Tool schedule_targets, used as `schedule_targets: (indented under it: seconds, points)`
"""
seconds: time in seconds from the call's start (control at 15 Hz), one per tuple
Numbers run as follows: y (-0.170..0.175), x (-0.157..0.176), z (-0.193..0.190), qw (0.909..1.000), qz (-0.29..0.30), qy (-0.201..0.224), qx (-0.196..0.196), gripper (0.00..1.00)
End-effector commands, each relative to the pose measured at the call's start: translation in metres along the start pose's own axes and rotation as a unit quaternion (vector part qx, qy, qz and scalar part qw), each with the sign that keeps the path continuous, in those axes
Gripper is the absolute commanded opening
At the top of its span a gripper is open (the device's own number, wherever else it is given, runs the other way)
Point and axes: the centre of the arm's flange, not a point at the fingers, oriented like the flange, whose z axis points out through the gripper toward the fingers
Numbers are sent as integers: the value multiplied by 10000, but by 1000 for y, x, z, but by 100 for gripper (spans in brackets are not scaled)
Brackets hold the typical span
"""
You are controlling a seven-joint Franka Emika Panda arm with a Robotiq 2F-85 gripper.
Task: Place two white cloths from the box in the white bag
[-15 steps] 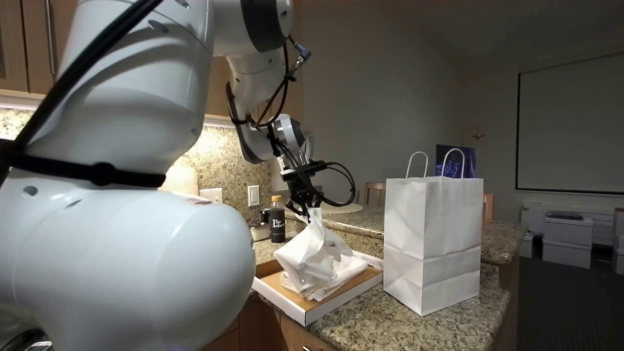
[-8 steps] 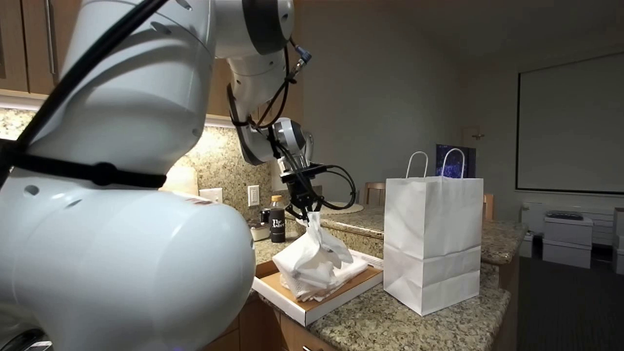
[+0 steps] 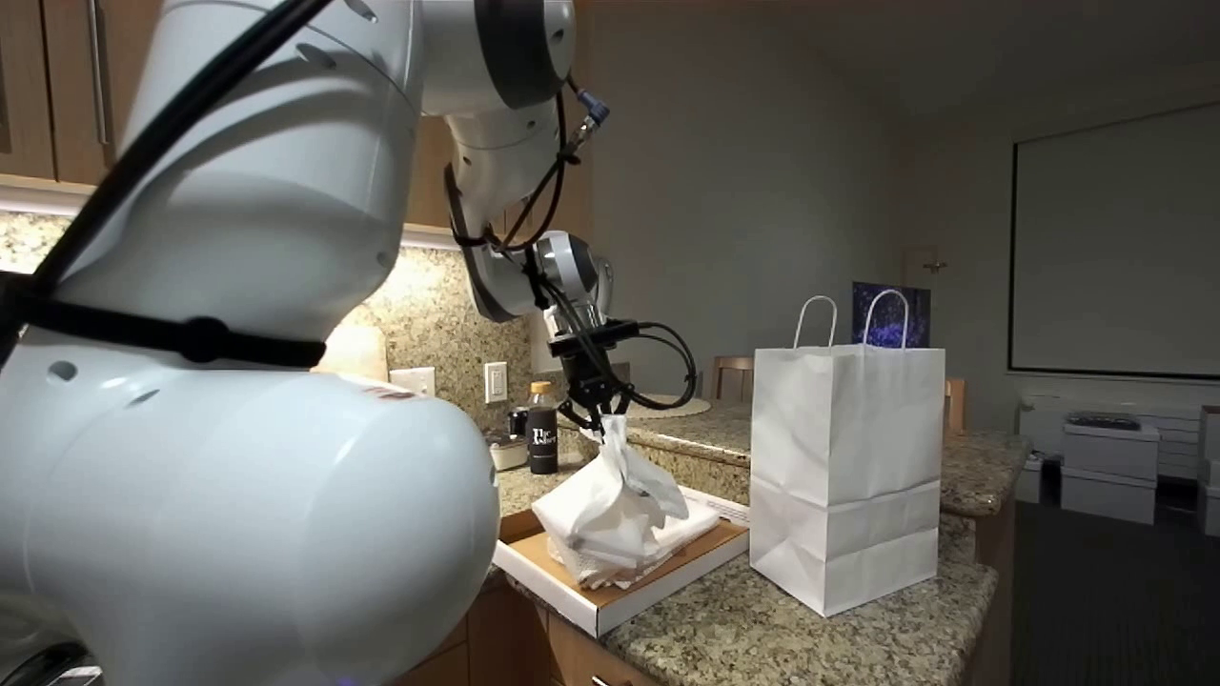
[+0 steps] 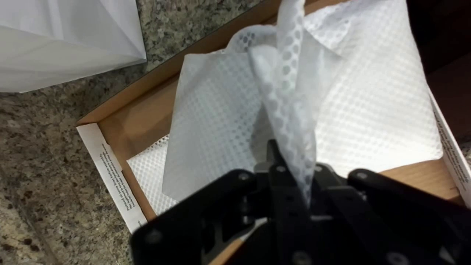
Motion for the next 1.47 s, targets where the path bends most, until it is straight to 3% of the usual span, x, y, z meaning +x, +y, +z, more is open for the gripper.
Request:
schedule_targets:
  seconds: [0.0, 0.07, 0.13, 0.2, 0.4, 0.53, 0.6, 0.67, 1.0, 1.4]
  points:
    - [2, 5, -4, 9998, 88, -150, 130, 35]
    - [2, 6, -5, 9997, 92, -178, 130, 21]
    - [3, 6, -5, 9996, 94, -213, 130, 46]
    - [3, 7, -4, 9996, 123, -249, 104, 10]
    - [2, 7, -1, 9994, 99, -339, 51, 5]
    - [2, 8, 0, 9995, 43, -229, 219, 3]
    - [1, 8, 1, 9995, 13, -184, 267, 30]
    - [-2, 6, 0, 9995, -31, -83, 295, 31]
    - [-12, 5, -19, 9979, -62, 430, 473, 61]
    - [3, 28, 6, 9953, 275, 858, 352, 98]
